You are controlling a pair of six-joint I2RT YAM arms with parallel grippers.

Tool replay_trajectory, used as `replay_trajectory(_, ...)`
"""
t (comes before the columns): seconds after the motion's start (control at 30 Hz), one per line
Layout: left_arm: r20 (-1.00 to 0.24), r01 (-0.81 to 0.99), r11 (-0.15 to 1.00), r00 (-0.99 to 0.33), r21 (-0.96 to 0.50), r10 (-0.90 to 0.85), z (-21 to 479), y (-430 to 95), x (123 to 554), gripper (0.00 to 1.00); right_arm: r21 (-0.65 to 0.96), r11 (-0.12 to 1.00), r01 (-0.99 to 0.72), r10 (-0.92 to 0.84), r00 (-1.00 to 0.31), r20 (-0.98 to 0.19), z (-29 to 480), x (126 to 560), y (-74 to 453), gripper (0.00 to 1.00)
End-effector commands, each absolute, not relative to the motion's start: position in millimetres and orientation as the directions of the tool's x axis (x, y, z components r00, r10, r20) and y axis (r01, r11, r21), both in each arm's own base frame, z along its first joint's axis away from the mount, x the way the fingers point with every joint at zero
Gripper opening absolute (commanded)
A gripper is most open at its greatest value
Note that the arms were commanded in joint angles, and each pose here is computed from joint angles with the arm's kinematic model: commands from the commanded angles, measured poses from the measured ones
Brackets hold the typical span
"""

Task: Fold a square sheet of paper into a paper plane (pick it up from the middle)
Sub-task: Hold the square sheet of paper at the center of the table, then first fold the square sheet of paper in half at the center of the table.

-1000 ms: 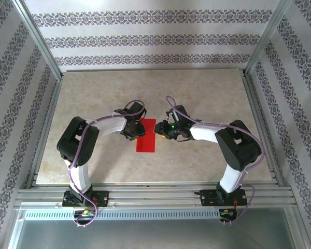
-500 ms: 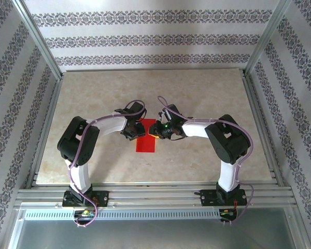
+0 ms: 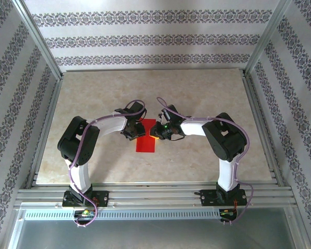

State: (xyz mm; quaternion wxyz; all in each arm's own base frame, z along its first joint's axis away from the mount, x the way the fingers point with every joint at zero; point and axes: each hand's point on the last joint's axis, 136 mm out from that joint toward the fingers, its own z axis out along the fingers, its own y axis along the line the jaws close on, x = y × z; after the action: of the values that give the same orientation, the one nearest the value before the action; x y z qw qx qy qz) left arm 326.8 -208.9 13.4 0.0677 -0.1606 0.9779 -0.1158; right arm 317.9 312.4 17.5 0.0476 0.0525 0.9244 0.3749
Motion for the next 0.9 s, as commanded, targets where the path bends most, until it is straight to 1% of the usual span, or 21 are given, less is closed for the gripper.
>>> replay_trajectory(0.0, 0.018, -0.306, 0.946, -0.952, -0.104, -0.306, -29.2, -184.7, 292.5, 0.35, 0.605, 0.790, 0.097, 0.123, -0.992, -0.002, -10.9, 303.0, 296.8, 0.17)
replay_trajectory(0.07, -0.013, -0.284, 0.948, -0.957, -0.145, -0.289, -15.9, -191.0, 301.8, 0.36, 0.579, 0.810, 0.097, 0.120, -0.993, 0.000, -16.1, 300.8, 291.7, 0.17)
replay_trajectory(0.17, -0.091, -0.228, 0.948, -0.963, -0.222, -0.253, 18.7, -203.2, 322.1, 0.41, 0.544, 0.832, 0.103, 0.116, -0.993, 0.011, -24.4, 297.0, 285.3, 0.17)
replay_trajectory(0.27, -0.173, -0.208, 0.947, -0.951, -0.246, -0.255, 54.0, -198.8, 336.5, 0.45, 0.519, 0.848, 0.111, 0.118, -0.993, 0.020, -31.0, 294.6, 280.7, 0.16)
replay_trajectory(0.37, -0.222, -0.219, 0.935, -0.933, -0.279, -0.285, 74.4, -188.9, 342.6, 0.45, 0.503, 0.856, 0.118, 0.122, -0.992, 0.024, -35.0, 293.5, 278.3, 0.16)
replay_trajectory(0.4, -0.229, -0.212, 0.924, -0.929, -0.319, -0.292, 78.0, -190.6, 343.9, 0.43, 0.501, 0.857, 0.118, 0.121, -0.992, 0.026, -35.9, 293.0, 278.5, 0.16)
replay_trajectory(0.47, -0.227, -0.176, 0.882, -0.927, -0.436, -0.298, 81.5, -203.0, 346.6, 0.39, 0.496, 0.860, 0.120, 0.122, -0.992, 0.030, -37.5, 292.8, 278.4, 0.16)
replay_trajectory(0.53, -0.217, -0.108, 0.816, -0.937, -0.569, -0.275, 85.6, -226.1, 348.2, 0.37, 0.490, 0.863, 0.120, 0.120, -0.992, 0.030, -38.9, 292.6, 278.1, 0.15)
replay_trajectory(0.6, -0.199, -0.065, 0.769, -0.949, -0.636, -0.245, 85.5, -242.0, 348.2, 0.35, 0.485, 0.866, 0.121, 0.119, -0.992, 0.033, -40.1, 292.2, 278.0, 0.15)
replay_trajectory(0.67, -0.177, -0.052, 0.754, -0.959, -0.655, -0.220, 77.3, -248.8, 346.8, 0.33, 0.480, 0.869, 0.121, 0.117, -0.992, 0.037, -41.3, 291.7, 278.7, 0.15)
replay_trajectory(0.73, -0.149, -0.072, 0.771, -0.966, -0.633, -0.212, 64.6, -246.4, 343.9, 0.30, 0.473, 0.872, 0.123, 0.118, -0.992, 0.041, -42.5, 291.5, 278.4, 0.15)
replay_trajectory(0.87, -0.098, -0.132, 0.787, -0.967, -0.603, -0.237, 48.4, -241.7, 341.8, 0.29, 0.455, 0.881, 0.129, 0.118, -0.992, 0.052, -45.2, 289.1, 276.6, 0.14)
